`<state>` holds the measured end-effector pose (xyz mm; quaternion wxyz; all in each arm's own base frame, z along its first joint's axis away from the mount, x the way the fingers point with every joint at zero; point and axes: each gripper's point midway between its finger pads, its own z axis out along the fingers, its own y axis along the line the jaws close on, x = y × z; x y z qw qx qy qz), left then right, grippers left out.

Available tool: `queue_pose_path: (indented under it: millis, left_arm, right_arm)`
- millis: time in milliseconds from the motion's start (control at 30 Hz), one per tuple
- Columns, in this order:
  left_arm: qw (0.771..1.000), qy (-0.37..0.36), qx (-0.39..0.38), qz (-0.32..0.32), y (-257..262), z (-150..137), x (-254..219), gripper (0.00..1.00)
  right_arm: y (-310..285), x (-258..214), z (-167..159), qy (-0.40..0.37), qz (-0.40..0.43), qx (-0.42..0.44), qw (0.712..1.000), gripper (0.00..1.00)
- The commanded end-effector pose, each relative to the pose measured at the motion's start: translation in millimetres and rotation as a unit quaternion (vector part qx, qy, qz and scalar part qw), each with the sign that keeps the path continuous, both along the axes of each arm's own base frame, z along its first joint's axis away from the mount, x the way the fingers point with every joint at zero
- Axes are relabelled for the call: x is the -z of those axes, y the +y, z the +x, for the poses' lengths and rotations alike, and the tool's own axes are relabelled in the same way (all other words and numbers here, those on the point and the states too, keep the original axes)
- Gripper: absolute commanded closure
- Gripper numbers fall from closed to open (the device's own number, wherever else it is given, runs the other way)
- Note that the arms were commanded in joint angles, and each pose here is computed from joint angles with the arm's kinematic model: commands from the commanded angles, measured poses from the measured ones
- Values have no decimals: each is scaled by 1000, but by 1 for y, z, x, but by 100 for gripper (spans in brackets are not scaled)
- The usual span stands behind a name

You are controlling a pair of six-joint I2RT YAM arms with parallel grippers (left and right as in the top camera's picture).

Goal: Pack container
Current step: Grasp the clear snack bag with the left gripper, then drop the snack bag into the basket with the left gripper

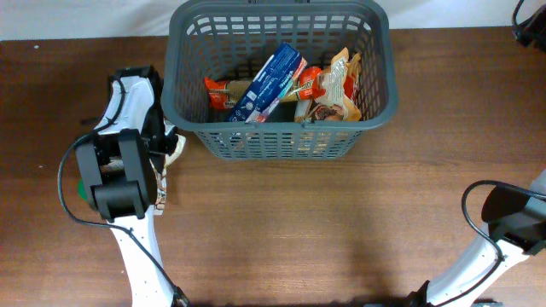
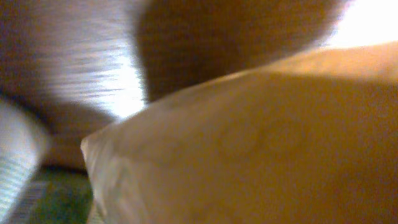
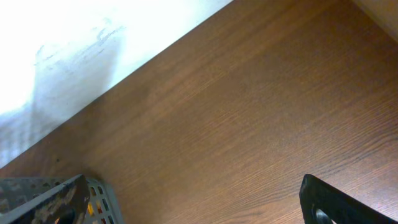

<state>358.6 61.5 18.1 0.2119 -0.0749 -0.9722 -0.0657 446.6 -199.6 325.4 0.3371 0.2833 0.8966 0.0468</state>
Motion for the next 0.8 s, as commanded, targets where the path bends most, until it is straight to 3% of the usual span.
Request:
queue_pose_path:
  millis: [0, 200, 333, 433, 600, 667, 767]
  left_arm:
    - [997, -72, -30, 22, 5, 31, -43, 98]
    - [976, -214, -35, 30, 7, 62, -145, 98]
    - [937, -345, -36, 36, 8, 73, -232, 98]
    - [890, -453, -36, 42, 9, 77, -301, 98]
    - [775, -630, -30, 49, 7, 69, -420, 98]
    - [734, -677, 16, 50, -4, 66, -459, 98]
    - [703, -701, 115, 46, -39, 70, -484, 98]
  right_arm:
    - [1, 5, 3, 2, 8, 0, 1000, 1]
    - [1, 5, 3, 2, 8, 0, 1000, 1]
    - [1, 5, 3, 2, 8, 0, 1000, 1]
    - [1, 5, 3, 2, 8, 0, 1000, 1]
    - [1, 5, 3, 2, 8, 0, 1000, 1]
    - [1, 5, 3, 2, 8, 0, 1000, 1]
    - [1, 5, 3, 2, 8, 0, 1000, 1]
